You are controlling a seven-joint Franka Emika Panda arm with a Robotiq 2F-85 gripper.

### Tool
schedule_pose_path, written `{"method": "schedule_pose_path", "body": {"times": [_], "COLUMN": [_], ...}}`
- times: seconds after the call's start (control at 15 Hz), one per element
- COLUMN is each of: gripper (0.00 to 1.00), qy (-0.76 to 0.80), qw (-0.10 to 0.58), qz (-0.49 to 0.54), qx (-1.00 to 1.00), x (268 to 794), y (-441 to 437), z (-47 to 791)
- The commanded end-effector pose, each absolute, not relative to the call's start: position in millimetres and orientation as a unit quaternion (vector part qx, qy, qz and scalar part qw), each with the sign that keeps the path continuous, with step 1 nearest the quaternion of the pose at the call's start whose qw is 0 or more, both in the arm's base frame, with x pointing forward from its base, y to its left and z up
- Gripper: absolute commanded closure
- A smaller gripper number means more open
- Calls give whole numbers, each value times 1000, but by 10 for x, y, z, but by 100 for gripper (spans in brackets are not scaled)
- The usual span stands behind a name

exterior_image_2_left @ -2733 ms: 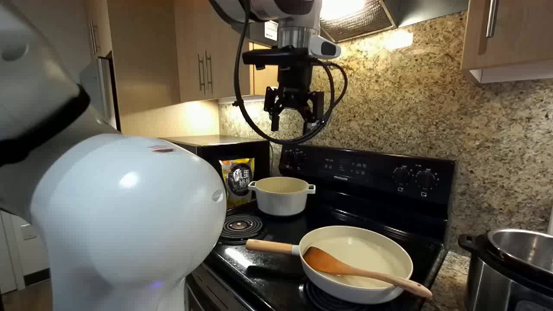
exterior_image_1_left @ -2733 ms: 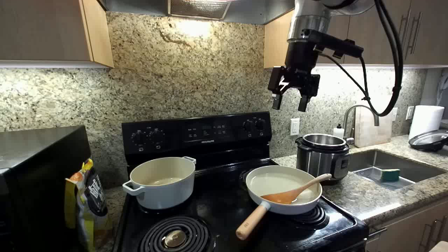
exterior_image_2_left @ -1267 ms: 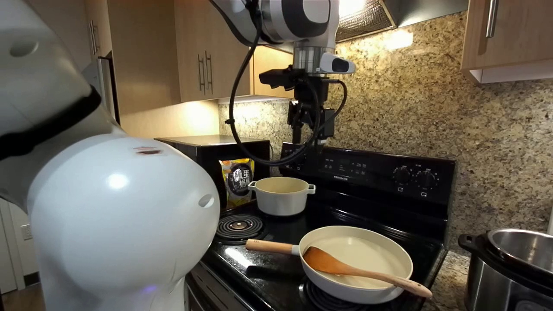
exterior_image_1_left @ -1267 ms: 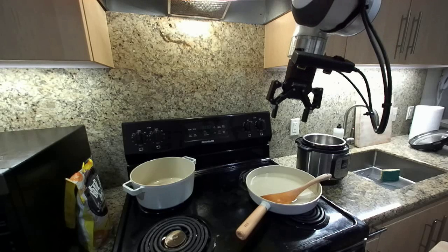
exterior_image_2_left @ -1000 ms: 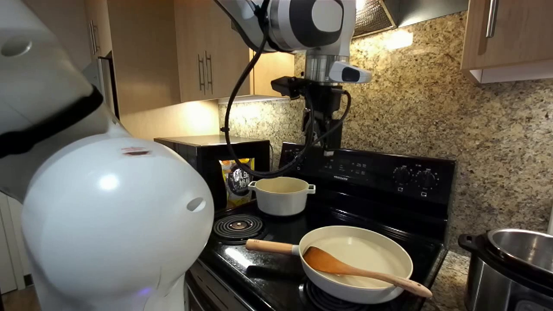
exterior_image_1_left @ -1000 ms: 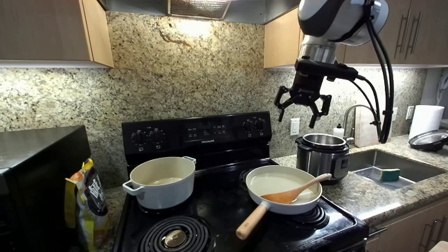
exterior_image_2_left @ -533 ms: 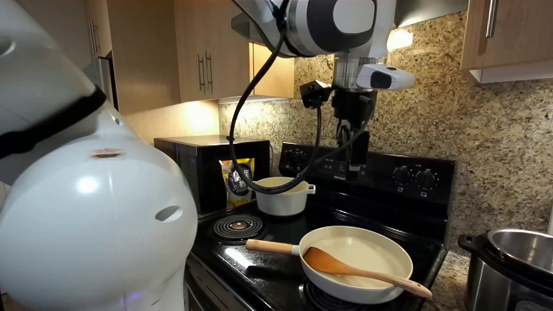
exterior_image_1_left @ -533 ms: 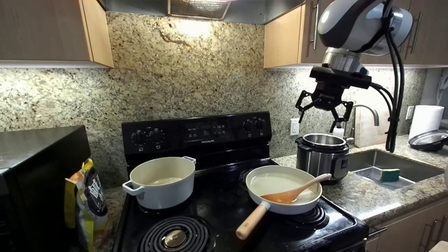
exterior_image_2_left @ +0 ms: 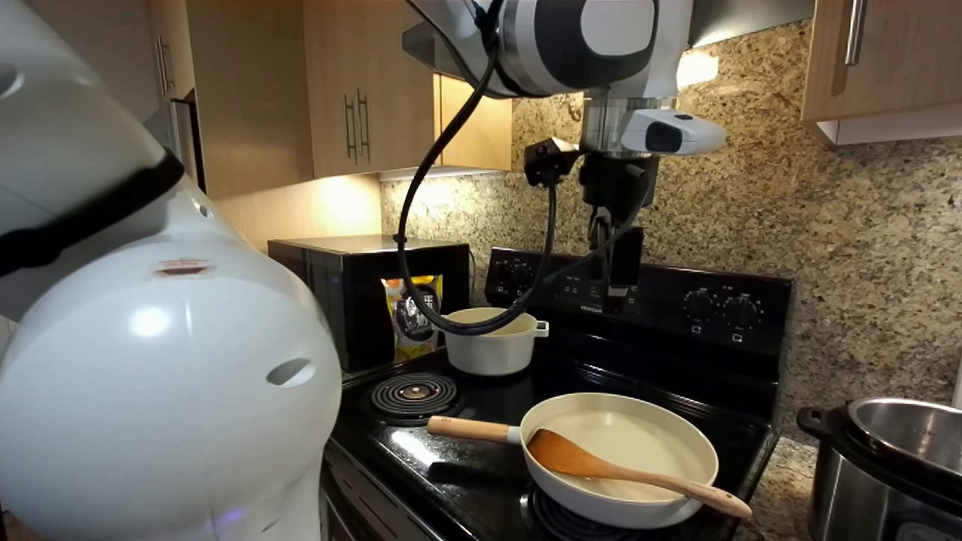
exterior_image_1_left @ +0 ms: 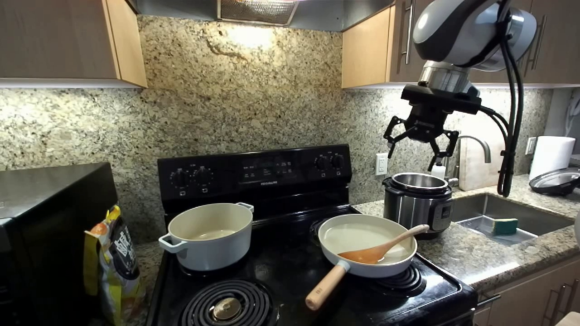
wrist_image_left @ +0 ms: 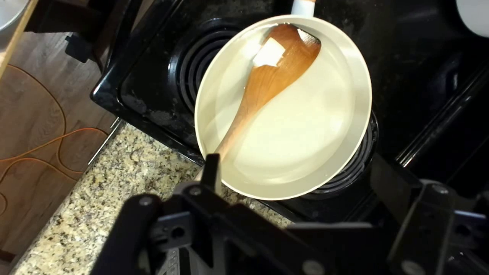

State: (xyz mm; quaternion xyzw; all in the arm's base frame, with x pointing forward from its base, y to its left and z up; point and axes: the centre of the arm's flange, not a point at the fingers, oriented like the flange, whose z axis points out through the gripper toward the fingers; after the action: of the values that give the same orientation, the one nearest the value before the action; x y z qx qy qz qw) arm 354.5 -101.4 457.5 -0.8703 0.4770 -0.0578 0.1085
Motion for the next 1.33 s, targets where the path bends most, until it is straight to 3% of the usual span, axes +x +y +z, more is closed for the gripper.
{"method": "schedule_pose_path", "body": {"times": [0.0, 0.47, 0.8, 1.07, 1.13, 1.2, 1.27], "gripper": [0, 0, 0, 0, 0, 0, 0], "qy": [501, 632, 705, 733, 697, 713, 707], "qw": [112, 162, 131, 121, 129, 122, 122], "qz": [-55, -36, -66, -23, 39, -7, 17], "qx": [-856, -757, -694, -669, -704, -690, -696], "x": [3582, 3641, 3660, 3601, 3529, 3559, 3522], "y": [-1089, -1483, -1761, -1928, -1945, -1877, -1884], "z": [4532, 4099, 3657, 3385, 3349, 3408, 3348]}}
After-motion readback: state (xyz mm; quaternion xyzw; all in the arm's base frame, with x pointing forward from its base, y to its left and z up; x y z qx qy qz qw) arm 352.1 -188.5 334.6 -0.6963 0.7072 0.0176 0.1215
